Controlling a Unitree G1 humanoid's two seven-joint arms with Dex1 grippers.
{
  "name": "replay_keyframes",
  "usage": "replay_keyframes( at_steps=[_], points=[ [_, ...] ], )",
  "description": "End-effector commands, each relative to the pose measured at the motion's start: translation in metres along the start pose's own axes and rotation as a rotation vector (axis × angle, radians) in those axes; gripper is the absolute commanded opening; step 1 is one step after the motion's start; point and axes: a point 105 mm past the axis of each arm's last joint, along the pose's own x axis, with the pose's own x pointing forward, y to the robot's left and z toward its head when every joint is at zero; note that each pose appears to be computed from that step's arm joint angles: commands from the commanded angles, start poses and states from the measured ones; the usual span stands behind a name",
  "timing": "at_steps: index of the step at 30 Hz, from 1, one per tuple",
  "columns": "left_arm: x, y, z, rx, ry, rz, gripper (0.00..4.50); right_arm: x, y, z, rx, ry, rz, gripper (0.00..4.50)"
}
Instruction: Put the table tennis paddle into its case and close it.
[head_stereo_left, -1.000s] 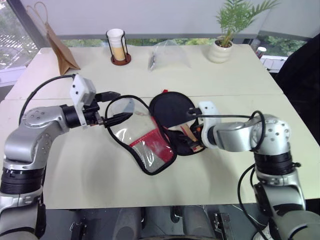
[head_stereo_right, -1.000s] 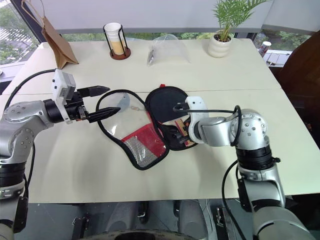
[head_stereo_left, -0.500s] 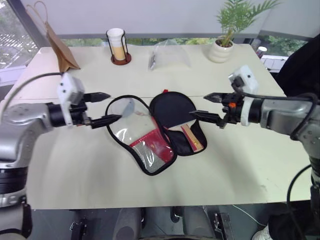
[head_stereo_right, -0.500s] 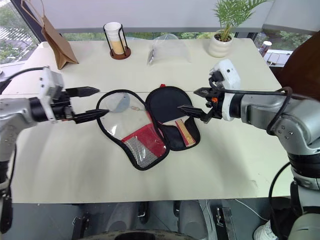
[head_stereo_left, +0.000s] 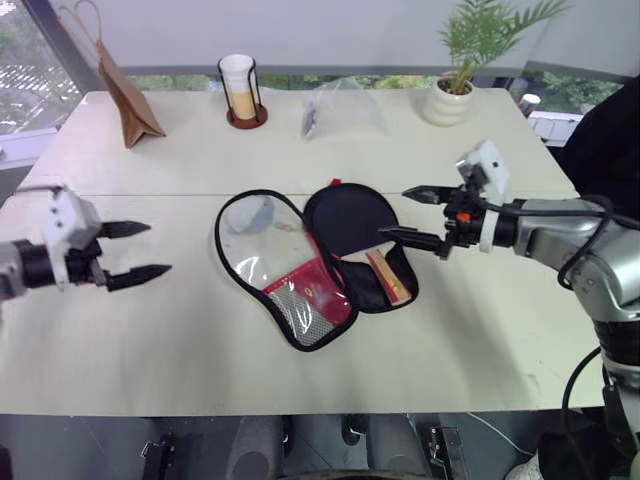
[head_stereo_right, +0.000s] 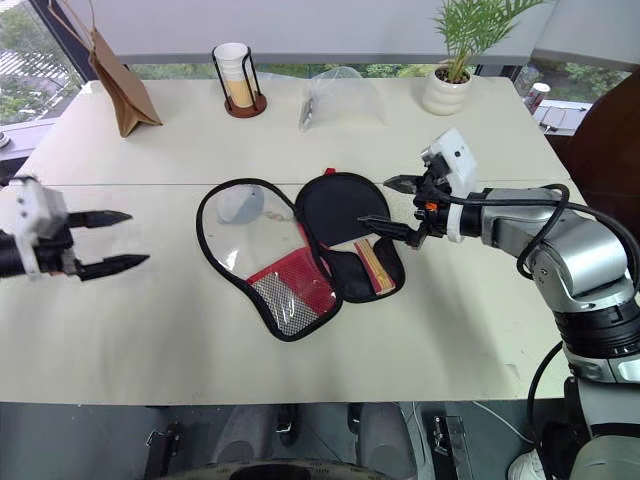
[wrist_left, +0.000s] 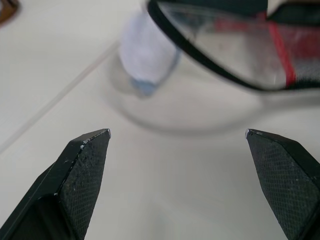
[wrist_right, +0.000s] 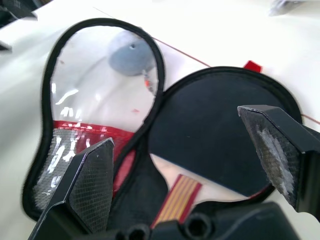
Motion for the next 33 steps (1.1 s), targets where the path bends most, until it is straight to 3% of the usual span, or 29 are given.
replay_keyframes(
  at_steps=[1,10,16,21,28,33],
  points=[
    [0.021,-0.004,-0.003,0.111,-0.023,0.003,4.50,-0.009,-0.005,0.018,-0.052,-0.044,-0.026,4.42],
    [0.098,-0.023,0.008,0.241,-0.194,-0.033,4.50,-0.020,-0.005,0.025,-0.070,-0.038,-0.069,4.42],
    [0.140,-0.035,0.038,0.318,-0.338,-0.064,4.50,-0.028,-0.005,0.029,-0.072,-0.038,-0.104,4.42],
    [0.159,-0.042,0.071,0.275,-0.446,-0.123,4.50,-0.035,-0.006,0.028,-0.062,-0.032,-0.149,4.42],
    [0.206,-0.052,0.106,0.191,-0.485,-0.214,4.50,-0.048,-0.021,0.044,-0.059,-0.099,-0.277,4.42],
    [0.250,-0.065,0.116,0.174,-0.415,-0.223,4.50,-0.062,-0.029,0.057,-0.064,-0.146,-0.365,4.42]
  ],
)
